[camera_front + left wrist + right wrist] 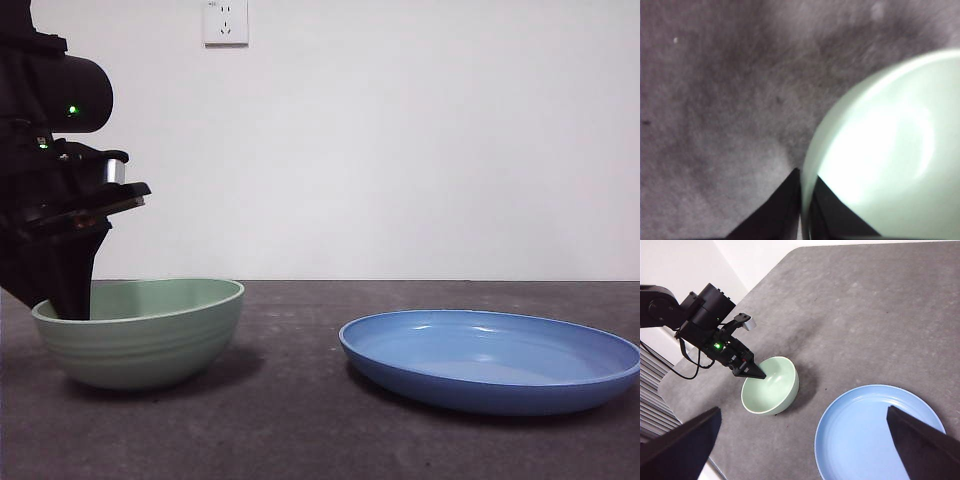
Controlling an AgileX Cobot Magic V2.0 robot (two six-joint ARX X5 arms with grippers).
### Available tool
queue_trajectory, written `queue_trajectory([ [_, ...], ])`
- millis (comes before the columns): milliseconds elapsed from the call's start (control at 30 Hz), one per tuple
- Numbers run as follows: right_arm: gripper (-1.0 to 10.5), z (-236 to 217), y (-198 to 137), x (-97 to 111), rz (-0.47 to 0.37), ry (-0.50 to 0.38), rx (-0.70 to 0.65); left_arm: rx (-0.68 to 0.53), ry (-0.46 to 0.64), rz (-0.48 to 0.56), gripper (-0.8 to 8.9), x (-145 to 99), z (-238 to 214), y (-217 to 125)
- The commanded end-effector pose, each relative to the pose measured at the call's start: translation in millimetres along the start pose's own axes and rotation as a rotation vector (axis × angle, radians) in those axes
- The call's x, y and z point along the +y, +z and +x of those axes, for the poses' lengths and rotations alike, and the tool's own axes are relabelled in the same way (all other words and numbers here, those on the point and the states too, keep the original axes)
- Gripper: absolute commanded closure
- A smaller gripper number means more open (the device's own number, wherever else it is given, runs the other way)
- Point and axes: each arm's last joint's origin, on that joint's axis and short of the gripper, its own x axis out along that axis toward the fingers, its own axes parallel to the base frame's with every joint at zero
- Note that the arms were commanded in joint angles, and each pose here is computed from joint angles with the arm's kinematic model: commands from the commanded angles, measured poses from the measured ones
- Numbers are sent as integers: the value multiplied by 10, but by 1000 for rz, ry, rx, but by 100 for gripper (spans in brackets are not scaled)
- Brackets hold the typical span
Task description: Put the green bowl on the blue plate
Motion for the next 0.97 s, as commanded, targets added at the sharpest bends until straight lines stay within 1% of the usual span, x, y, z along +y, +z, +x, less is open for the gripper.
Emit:
queue_trajectory([
  [33,295,-17,49,27,-7,7,-16,-15,5,-3,805,-38,-36,101],
  [167,295,-17,49,27,-7,6,-16,-46,-6,-16,804,-166,-200,243],
  [267,295,-17,49,27,-7,6,-15,-63,-22,-6,804,-354,-350,385],
  [467,295,-17,49,26,-7,6,-16,-53,-53,88,804,-787,-459,712],
  [633,295,-17,49,26,-7,6,-16,-42,-86,183,804,-1237,-341,945],
  [733,295,-17,49,26,-8,5,-16,-16,-101,241,804,-1537,-211,1038],
  [833,295,-17,49,26,-8,5,-16,16,-111,294,804,-1804,-71,1088],
  [967,295,-17,49,26,-8,5,-16,60,-119,357,804,-2100,125,1080],
])
